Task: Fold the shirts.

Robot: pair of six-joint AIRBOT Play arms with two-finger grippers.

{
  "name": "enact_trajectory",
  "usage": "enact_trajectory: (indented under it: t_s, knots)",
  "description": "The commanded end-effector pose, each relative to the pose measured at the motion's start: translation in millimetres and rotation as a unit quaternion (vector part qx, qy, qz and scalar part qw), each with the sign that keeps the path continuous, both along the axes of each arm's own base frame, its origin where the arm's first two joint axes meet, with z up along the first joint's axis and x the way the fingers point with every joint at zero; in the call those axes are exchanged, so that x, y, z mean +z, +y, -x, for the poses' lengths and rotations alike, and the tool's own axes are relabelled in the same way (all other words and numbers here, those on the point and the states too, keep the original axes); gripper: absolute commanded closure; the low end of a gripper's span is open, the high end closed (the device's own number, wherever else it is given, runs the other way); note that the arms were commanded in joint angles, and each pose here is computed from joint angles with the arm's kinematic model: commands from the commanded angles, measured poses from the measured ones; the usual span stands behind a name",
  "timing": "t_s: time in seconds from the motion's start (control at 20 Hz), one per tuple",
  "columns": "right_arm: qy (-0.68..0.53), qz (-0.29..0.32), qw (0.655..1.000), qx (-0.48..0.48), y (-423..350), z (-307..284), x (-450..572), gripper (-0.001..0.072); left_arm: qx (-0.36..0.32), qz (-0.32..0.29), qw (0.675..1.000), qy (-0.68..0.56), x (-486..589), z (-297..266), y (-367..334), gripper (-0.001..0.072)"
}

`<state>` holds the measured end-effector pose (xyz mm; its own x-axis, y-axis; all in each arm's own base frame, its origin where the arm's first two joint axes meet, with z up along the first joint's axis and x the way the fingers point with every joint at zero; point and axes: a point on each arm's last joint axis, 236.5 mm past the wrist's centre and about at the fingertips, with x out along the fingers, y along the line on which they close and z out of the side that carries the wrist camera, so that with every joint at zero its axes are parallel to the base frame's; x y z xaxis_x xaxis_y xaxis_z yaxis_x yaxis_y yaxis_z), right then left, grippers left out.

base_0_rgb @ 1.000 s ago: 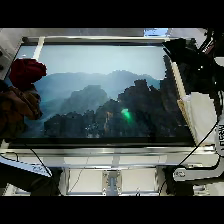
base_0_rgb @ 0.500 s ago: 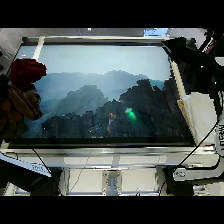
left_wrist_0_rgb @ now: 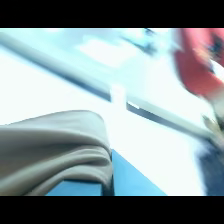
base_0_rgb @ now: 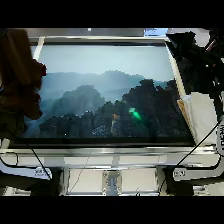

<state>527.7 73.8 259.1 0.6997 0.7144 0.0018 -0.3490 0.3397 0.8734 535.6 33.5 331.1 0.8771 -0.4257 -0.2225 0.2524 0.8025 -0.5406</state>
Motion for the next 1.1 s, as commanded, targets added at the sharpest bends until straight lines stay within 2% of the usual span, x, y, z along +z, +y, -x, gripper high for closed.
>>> enact_trajectory:
  t_s: [0.0, 0.05, 0.15, 0.3, 0.4, 0.55, 0.7, 0.75, 0.8, 0.85, 0.9, 1.0, 1.05]
  knots:
    - [-0.018, 0.034, 0.997, 0.070, 19.4, 25.6, -6.2, 0.0332, -0.190, -0.027, 0.981, -0.039, 37.3, 55.2, -157.1, 0.0698]
    - [-0.019, 0.055, 0.994, 0.091, 24.9, 33.7, -14.0, 0.0332, -0.239, -0.037, 0.970, -0.022, 22.6, 68.0, -200.9, 0.0698]
    - [0.002, 0.101, 0.987, 0.127, 30.9, 48.4, -38.0, 0.0332, -0.281, -0.081, 0.956, 0.030, -23.2, 82.7, -264.1, 0.0698]
    - [0.030, 0.165, 0.976, 0.138, 25.5, 54.5, -70.0, 0.0333, -0.297, -0.173, 0.930, 0.128, -113.5, 99.5, -323.6, 0.0697]
    - [0.048, 0.212, 0.967, 0.129, 15.4, 52.6, -91.3, 0.0332, -0.310, -0.227, 0.901, 0.200, -181.7, 117.3, -348.2, 0.0697]
    - [0.076, 0.283, 0.948, 0.122, -2.3, 54.1, -122.5, 0.0333, -0.323, -0.315, 0.836, 0.312, -273.4, 144.9, -338.6, 0.0697]
    - [0.100, 0.338, 0.927, 0.126, -15.6, 59.2, -146.1, 0.0327, -0.268, -0.391, 0.797, 0.373, -320.2, 135.7, -294.7, 0.0696]
    - [0.104, 0.349, 0.923, 0.128, -17.0, 60.3, -150.8, 0.0327, -0.251, -0.414, 0.792, 0.371, -323.9, 128.5, -283.5, 0.0660]
    - [0.106, 0.361, 0.917, 0.130, -15.6, 60.7, -156.2, 0.0327, -0.234, -0.439, 0.789, 0.360, -323.7, 118.4, -272.1, 0.0397]
    - [0.110, 0.371, 0.913, 0.131, -12.5, 60.5, -164.1, 0.0327, -0.211, -0.468, 0.785, 0.346, -319.6, 106.2, -258.4, 0.0083]
    - [0.120, 0.382, 0.907, 0.130, -8.4, 60.4, -175.4, 0.0326, -0.181, -0.500, 0.781, 0.327, -310.2, 91.0, -242.5, 0.0004]
    - [0.147, 0.409, 0.892, 0.126, 2.0, 60.6, -208.6, 0.0325, -0.139, -0.531, 0.784, 0.291, -283.1, 68.1, -227.8, 0.0005]
    - [0.155, 0.427, 0.881, 0.130, 8.8, 61.2, -226.6, 0.0325, -0.139, -0.519, 0.797, 0.275, -271.5, 62.7, -235.4, 0.0005]
